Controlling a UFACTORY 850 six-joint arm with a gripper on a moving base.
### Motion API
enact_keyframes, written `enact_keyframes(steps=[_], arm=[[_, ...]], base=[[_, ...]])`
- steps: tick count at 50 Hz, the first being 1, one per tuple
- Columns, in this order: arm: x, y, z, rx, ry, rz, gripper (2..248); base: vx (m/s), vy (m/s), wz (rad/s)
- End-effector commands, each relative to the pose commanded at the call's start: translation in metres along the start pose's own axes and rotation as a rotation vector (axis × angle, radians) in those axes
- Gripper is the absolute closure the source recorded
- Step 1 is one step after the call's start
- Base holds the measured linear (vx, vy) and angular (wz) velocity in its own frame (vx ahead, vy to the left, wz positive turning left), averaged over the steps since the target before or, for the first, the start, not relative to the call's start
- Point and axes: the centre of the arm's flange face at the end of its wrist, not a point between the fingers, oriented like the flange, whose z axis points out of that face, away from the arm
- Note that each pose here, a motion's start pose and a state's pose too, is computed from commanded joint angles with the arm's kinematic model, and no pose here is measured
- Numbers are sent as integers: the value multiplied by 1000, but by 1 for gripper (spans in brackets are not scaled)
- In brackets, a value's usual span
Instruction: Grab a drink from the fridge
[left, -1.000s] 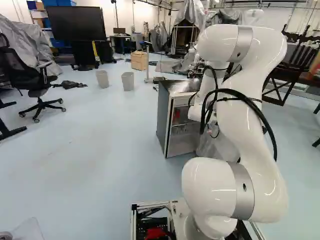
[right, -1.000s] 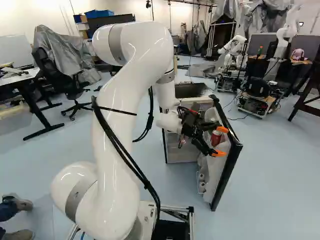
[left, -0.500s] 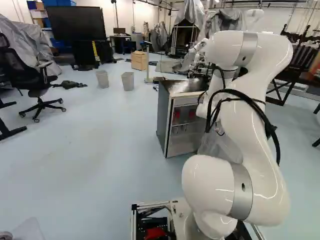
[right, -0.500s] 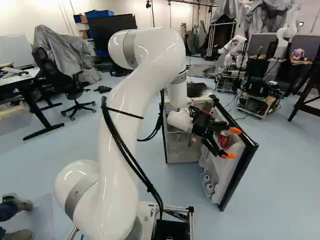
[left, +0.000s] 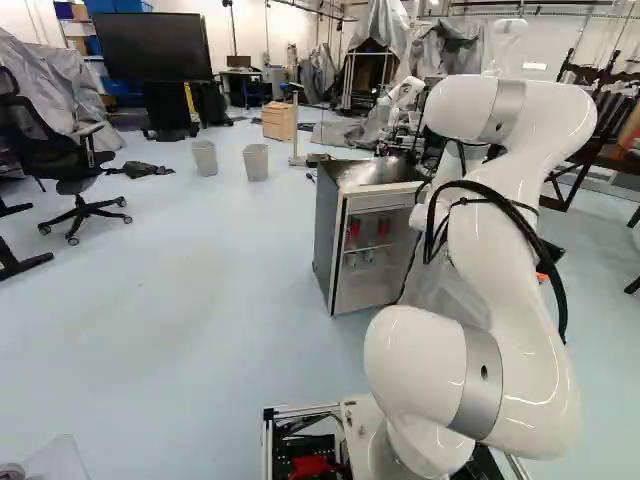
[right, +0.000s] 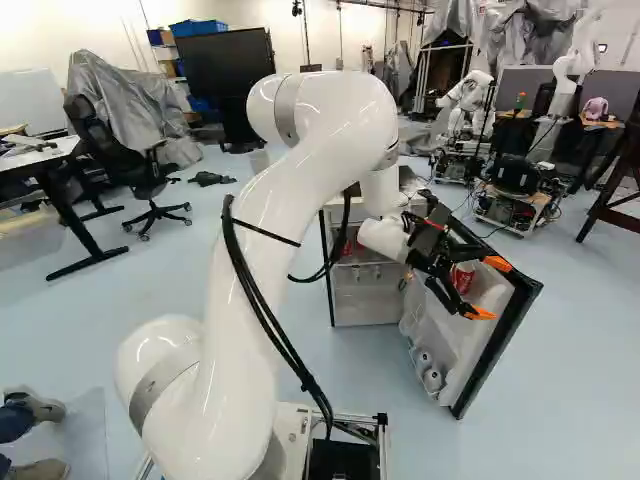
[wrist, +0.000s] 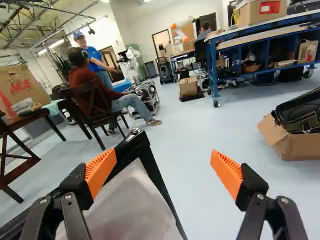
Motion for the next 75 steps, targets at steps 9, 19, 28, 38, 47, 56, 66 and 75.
enact_keyframes(steps=[9,19,28,38,47,56,66,75], arm=[[0,-4,6,-9,3,9,3],[0,-1,5,-7,2,4,3],[3,9,-2,35,-1,-25,3],[8,21,-12,139,-8,-73,3],[13,34,-23,245,-18,-119,3],[19,47,-34,352,-30,-163,3],[25,62,-48,474,-47,-208,3],[31,75,-60,582,-63,-245,3]], base=[[0,0,0],[0,0,0],[0,0,0],[0,0,0],[0,0,0],[0,0,0],[0,0,0],[0,0,0]])
